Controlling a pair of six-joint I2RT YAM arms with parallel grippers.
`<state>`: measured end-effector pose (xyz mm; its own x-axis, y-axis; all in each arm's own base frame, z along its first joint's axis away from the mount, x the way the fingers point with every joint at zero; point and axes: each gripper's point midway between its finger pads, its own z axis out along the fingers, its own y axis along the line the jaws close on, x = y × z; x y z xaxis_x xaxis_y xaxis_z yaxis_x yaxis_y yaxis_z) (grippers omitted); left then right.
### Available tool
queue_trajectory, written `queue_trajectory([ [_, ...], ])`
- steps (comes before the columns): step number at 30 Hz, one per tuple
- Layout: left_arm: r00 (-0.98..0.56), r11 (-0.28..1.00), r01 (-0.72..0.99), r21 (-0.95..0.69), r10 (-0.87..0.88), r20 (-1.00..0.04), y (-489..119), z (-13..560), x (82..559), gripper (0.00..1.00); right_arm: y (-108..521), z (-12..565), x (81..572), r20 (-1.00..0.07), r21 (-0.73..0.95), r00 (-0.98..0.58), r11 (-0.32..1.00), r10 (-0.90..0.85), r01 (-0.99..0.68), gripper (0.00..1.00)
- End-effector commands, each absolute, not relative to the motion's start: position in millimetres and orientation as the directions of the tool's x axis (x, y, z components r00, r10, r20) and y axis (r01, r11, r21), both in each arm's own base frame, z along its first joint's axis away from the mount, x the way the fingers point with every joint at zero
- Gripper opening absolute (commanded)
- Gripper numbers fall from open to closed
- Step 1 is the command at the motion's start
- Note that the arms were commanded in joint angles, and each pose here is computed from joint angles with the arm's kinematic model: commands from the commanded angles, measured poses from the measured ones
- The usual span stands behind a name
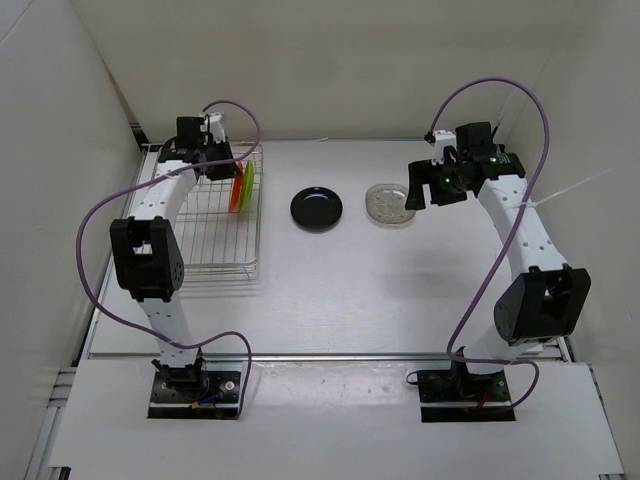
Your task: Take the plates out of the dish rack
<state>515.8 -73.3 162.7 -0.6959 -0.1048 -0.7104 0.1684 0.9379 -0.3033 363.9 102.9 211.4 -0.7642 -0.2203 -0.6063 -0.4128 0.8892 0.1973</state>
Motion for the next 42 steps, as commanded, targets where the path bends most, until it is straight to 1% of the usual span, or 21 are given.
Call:
queue_trajectory([
  [1,-0.597,0.949,0.192,-0.251,-0.09,-0.797,-64.3,238.8,509.3,0.11,105.0,232.6,362.3,-0.66,0.193,-0.722,0.882,-0.207,-0.429,0.86],
  [5,-0.553,0.941,0.226,-0.253,-0.09,-0.829,-68.0,282.1,491.0,0.11,104.8,235.8,361.2,-0.667,0.19,-0.716,0.882,-0.206,-0.431,0.86],
  [8,-0.484,0.923,0.299,-0.241,-0.071,-0.872,-75.6,331.2,465.3,0.11,105.0,242.5,362.2,-0.676,0.186,-0.708,0.882,-0.205,-0.433,0.86],
  [10,-0.465,0.899,0.368,-0.239,-0.044,-0.884,-84.5,347.3,449.1,0.11,105.2,244.8,361.4,-0.674,0.192,-0.712,0.884,-0.197,-0.427,0.86],
  [13,-0.379,0.872,0.469,-0.144,0.051,-0.924,-88.8,376.0,419.1,0.11,104.0,247.8,363.0,-0.678,0.188,-0.71,0.89,-0.189,-0.416,0.86],
  [17,-0.342,0.863,0.503,-0.052,0.144,-0.929,-94.9,378.4,397.6,0.11,105.1,259.0,364.6,-0.692,0.195,-0.702,0.892,-0.17,-0.408,0.86],
  [19,-0.309,0.858,0.51,0.06,0.248,-0.918,-110.6,388.0,385.4,0.11,110.8,273.4,364.6,-0.704,0.213,-0.69,0.877,-0.168,-0.431,0.91],
  [20,-0.292,0.851,0.514,0.109,0.293,-0.91,-118.1,390.5,382.0,0.11,115.2,267.9,362.0,-0.672,0.248,-0.72,0.865,-0.171,-0.436,0.93],
  [21,-0.269,0.86,0.463,0.216,0.368,-0.89,-112.9,395.8,383.5,0.11,129.9,290.5,360.2,-0.698,0.301,-0.697,0.816,-0.164,-0.493,0.93],
  [22,-0.227,0.818,0.507,0.274,0.433,-0.873,-143.5,396.1,373.5,0.11,133.1,298.6,359.1,-0.695,0.336,-0.702,0.794,-0.154,-0.507,0.94],
  [23,-0.21,0.794,0.508,0.335,0.491,-0.846,-153.5,394.4,367.4,0.11,136.1,297.4,355.3,-0.659,0.388,-0.737,0.773,-0.149,-0.503,0.94],
  [24,-0.221,0.767,0.442,0.466,0.596,-0.772,-146.5,386.1,370.0,0.11,142.4,319.5,356.1,-0.692,0.396,-0.708,0.744,-0.144,-0.538,0.95],
  [25,-0.161,0.692,0.485,0.534,0.671,-0.724,-180.0,382.4,352.1,0.11,144.9,326.6,355.3,-0.691,0.425,-0.711,0.723,-0.129,-0.544,0.95],
  [26,-0.141,0.64,0.48,0.6,0.731,-0.667,-189.9,376.1,347.5,0.11,153.8,338.4,349.9,-0.707,0.456,-0.696,0.673,-0.124,-0.582,0.97],
  [27,-0.147,0.542,0.431,0.721,0.831,-0.537,-184.3,363.3,346.1,0.11,156.8,343.5,347.9,-0.714,0.464,-0.689,0.655,-0.122,-0.597,0.97],
  [29,-0.074,0.391,0.395,0.831,0.916,-0.395,-208.9,355.1,326.2,0.11,158.5,352.0,347.2,-0.731,0.459,-0.672,0.643,-0.119,-0.613,1.0],
  [30,-0.02,0.278,0.39,0.878,0.956,-0.294,-217.9,342.3,321.7,0.11,163.8,353.2,344.1,-0.737,0.458,-0.663,0.622,-0.133,-0.635,1.0],
  [33,0.093,0.093,0.361,0.928,0.986,-0.135,-249.3,330.0,295.5,0.11,174.0,361.0,333.8,-0.751,0.453,-0.643,0.593,-0.148,-0.665,1.0],
  [36,0.191,0.015,0.322,0.947,0.978,-0.081,-280.9,328.6,272.4,0.11,180.6,352.2,328.4,-0.741,0.442,-0.648,0.596,-0.179,-0.671,1.0],
  [37,0.217,-0.032,0.3,0.953,0.975,-0.036,-290.2,327.1,270.3,0.11,183.3,346.3,326.5,-0.732,0.446,-0.653,0.589,-0.193,-0.674,1.0],
  [42,0.32,-0.029,0.281,0.959,0.945,-0.065,-342.8,331.8,241.0,0.11,205.8,335.0,309.8,-0.725,0.442,-0.633,0.522,-0.271,-0.73,1.0],
])
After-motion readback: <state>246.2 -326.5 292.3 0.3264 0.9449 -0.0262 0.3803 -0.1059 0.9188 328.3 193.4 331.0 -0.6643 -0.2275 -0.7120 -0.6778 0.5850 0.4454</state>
